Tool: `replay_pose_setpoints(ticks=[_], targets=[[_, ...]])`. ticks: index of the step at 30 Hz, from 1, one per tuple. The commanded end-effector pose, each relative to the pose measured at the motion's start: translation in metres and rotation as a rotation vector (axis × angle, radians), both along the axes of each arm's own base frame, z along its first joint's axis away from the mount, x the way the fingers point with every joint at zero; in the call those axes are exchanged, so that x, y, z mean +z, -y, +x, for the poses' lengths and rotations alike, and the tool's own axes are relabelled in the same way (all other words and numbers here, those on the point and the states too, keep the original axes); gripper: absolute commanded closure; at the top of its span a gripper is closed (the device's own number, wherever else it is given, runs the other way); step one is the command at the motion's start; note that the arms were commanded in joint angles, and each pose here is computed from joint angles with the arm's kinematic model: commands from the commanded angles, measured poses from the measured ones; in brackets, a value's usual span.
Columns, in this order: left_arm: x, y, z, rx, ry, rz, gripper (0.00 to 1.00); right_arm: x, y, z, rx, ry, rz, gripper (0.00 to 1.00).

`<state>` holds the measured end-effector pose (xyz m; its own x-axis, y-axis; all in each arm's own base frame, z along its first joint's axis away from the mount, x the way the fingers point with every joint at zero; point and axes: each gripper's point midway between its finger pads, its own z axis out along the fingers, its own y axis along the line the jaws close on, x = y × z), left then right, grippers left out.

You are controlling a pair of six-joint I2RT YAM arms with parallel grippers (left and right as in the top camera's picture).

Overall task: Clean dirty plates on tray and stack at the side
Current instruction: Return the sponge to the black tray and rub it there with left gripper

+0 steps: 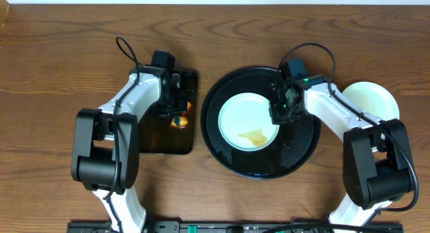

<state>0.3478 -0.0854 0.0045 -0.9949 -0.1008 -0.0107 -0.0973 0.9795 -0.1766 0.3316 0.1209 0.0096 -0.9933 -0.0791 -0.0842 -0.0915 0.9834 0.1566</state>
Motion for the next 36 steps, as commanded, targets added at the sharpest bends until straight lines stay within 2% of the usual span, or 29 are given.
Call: replay_pose_setpoints(ticks=[1, 3, 6, 14, 18, 22, 29, 31, 32, 33, 36], targets=[[0.019, -0.035, 0.008, 0.091, 0.069, 0.198, 0.93, 0.003, 0.000, -0.001, 0.000, 0.011, -0.007, 0.95], [0.034, -0.042, 0.013, 0.120, 0.119, 0.228, 0.89, 0.003, 0.000, 0.000, 0.000, 0.013, -0.009, 0.94], [0.049, -0.042, 0.017, 0.126, 0.167, 0.220, 0.75, 0.003, 0.001, 0.001, -0.001, 0.019, -0.012, 0.92], [0.033, -0.039, 0.005, 0.118, 0.118, 0.204, 0.71, 0.004, 0.000, 0.003, -0.001, 0.027, -0.010, 0.91], [0.023, -0.040, -0.001, 0.115, 0.095, 0.210, 0.57, 0.004, 0.000, 0.003, -0.001, 0.026, -0.010, 0.91], [0.016, -0.040, -0.001, 0.114, 0.089, 0.212, 0.56, 0.004, 0.000, 0.003, -0.001, 0.026, -0.010, 0.91], [0.000, -0.039, 0.003, 0.113, 0.073, 0.215, 0.56, 0.003, 0.001, 0.002, -0.001, 0.020, -0.012, 0.92], [-0.006, -0.039, 0.002, 0.109, 0.064, 0.217, 0.77, 0.003, 0.001, 0.001, -0.001, 0.019, -0.012, 0.92], [-0.009, -0.038, 0.002, 0.108, 0.060, 0.217, 0.81, 0.003, 0.001, 0.001, -0.001, 0.019, -0.012, 0.92], [-0.010, -0.038, 0.003, 0.104, 0.059, 0.217, 0.92, 0.003, 0.001, 0.001, -0.001, 0.019, -0.012, 0.92], [-0.011, -0.025, 0.004, -0.005, 0.071, 0.172, 0.93, 0.003, 0.001, 0.001, -0.001, 0.018, -0.012, 0.92]])
